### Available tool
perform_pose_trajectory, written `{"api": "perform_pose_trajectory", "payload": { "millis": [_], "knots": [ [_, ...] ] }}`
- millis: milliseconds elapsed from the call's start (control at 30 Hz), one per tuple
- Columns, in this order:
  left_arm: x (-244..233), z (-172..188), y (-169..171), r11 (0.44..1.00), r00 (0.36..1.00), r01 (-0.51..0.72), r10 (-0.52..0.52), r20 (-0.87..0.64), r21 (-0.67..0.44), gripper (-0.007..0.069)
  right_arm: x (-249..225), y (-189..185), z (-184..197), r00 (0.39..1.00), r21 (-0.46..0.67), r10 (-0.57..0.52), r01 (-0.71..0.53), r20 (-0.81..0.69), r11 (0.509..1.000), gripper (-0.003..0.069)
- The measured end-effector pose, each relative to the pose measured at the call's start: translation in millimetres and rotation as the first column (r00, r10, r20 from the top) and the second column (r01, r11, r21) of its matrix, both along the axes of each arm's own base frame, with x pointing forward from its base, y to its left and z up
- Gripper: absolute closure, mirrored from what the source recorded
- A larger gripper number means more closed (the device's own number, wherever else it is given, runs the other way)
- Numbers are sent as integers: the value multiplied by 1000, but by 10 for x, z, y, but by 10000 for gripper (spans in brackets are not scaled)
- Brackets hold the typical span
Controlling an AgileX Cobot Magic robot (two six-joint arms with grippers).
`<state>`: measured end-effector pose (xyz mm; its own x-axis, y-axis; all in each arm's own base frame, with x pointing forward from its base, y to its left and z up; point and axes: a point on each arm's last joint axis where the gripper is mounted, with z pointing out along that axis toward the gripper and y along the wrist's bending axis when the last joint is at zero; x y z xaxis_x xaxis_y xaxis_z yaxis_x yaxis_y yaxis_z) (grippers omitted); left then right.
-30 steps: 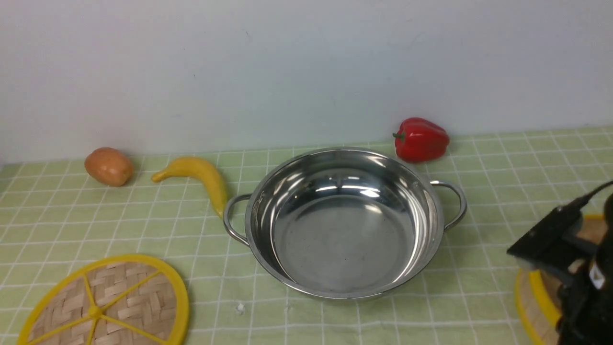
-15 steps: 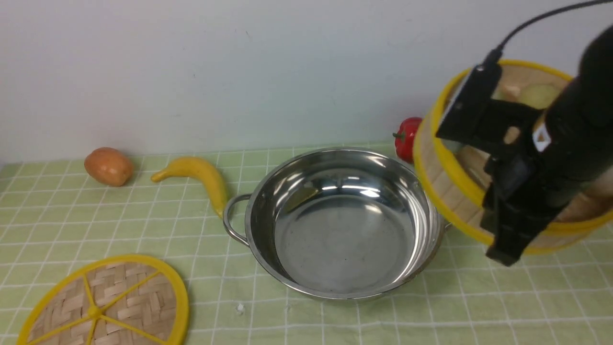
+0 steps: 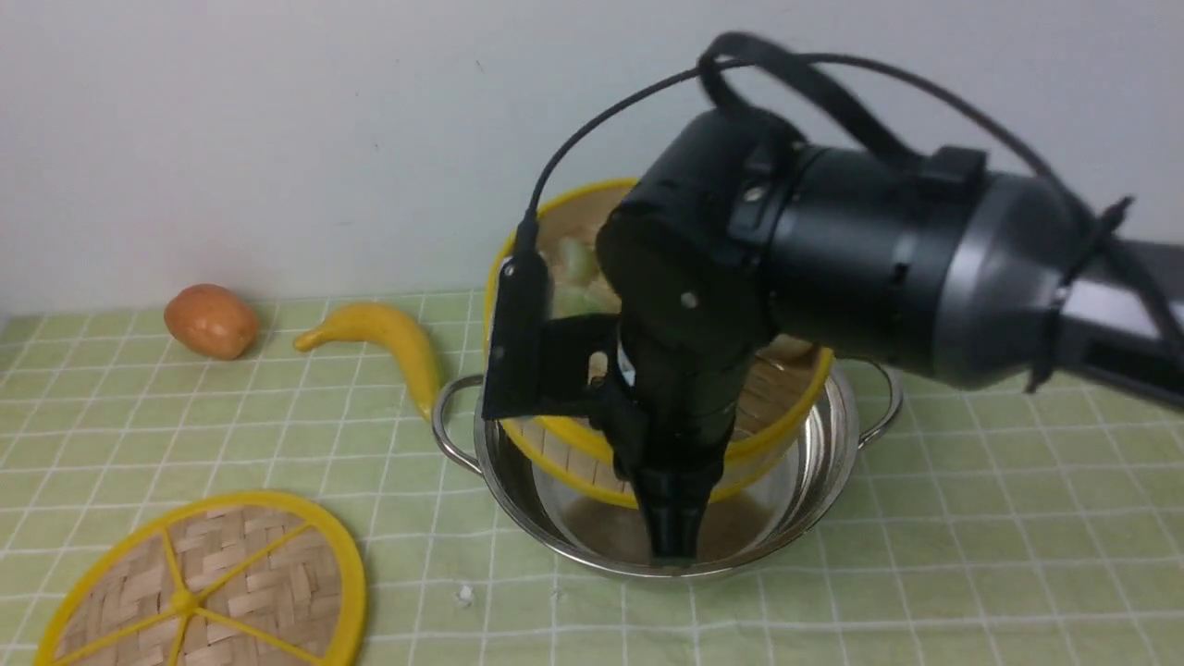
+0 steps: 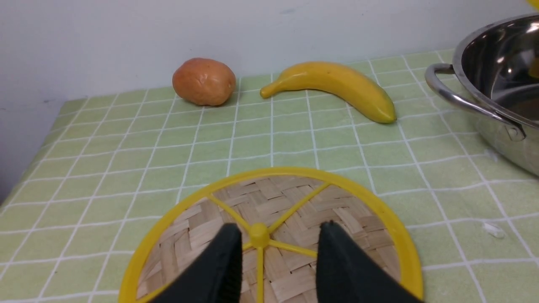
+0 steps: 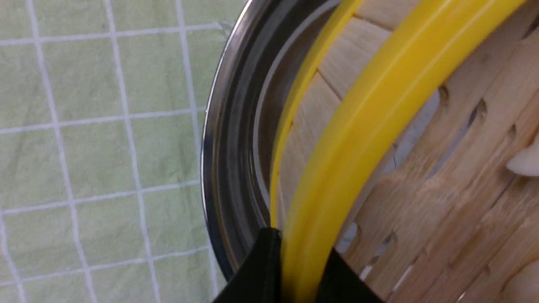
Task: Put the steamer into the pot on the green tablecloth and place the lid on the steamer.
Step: 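Place the bamboo steamer basket of food into the steel pot with the right gripper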
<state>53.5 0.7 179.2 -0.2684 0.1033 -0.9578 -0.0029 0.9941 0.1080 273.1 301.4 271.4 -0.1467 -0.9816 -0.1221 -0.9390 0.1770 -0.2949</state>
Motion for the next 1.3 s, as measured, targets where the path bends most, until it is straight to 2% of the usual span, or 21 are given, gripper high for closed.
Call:
{"api": "perform_pose_trajectory", "payload": {
  "millis": [100, 300, 600, 800, 967, 1100, 1133, 1167, 1300],
  "knots": [
    [0, 0, 0, 1000, 1000, 0, 0, 0, 0, 382, 96, 65, -260, 1000, -71, 6, -7, -9, 997, 594],
    [0, 0, 0, 1000, 1000, 0, 0, 0, 0, 382, 151, 126, -587, 998, -129, -3, -5, -61, 992, 594],
    [0, 0, 0, 1000, 1000, 0, 0, 0, 0, 382, 184, 156, -833, 995, -169, -10, -7, -99, 986, 594],
    [0, 0, 0, 1000, 1000, 0, 0, 0, 0, 382, 208, 143, -854, 994, -165, -18, 1, -103, 986, 589],
    [0, 0, 0, 1000, 1000, 0, 0, 0, 0, 382, 261, 116, -824, 996, -154, -23, 10, -85, 988, 442],
    [0, 0, 0, 1000, 1000, 0, 0, 0, 0, 382, 274, 120, -814, 997, -148, -24, 13, -75, 989, 235],
    [0, 0, 0, 1000, 1000, 0, 0, 0, 0, 382, 274, 121, -814, 997, -147, -24, 13, -74, 989, 235],
    [0, 0, 0, 1000, 1000, 0, 0, 0, 0, 382, 282, 128, -802, 998, -142, -22, 12, -67, 990, 180],
    [0, 0, 0, 1000, 1000, 0, 0, 0, 0, 382, 295, 114, -755, 998, -133, -23, 16, -53, 991, 110]
  ]
}}
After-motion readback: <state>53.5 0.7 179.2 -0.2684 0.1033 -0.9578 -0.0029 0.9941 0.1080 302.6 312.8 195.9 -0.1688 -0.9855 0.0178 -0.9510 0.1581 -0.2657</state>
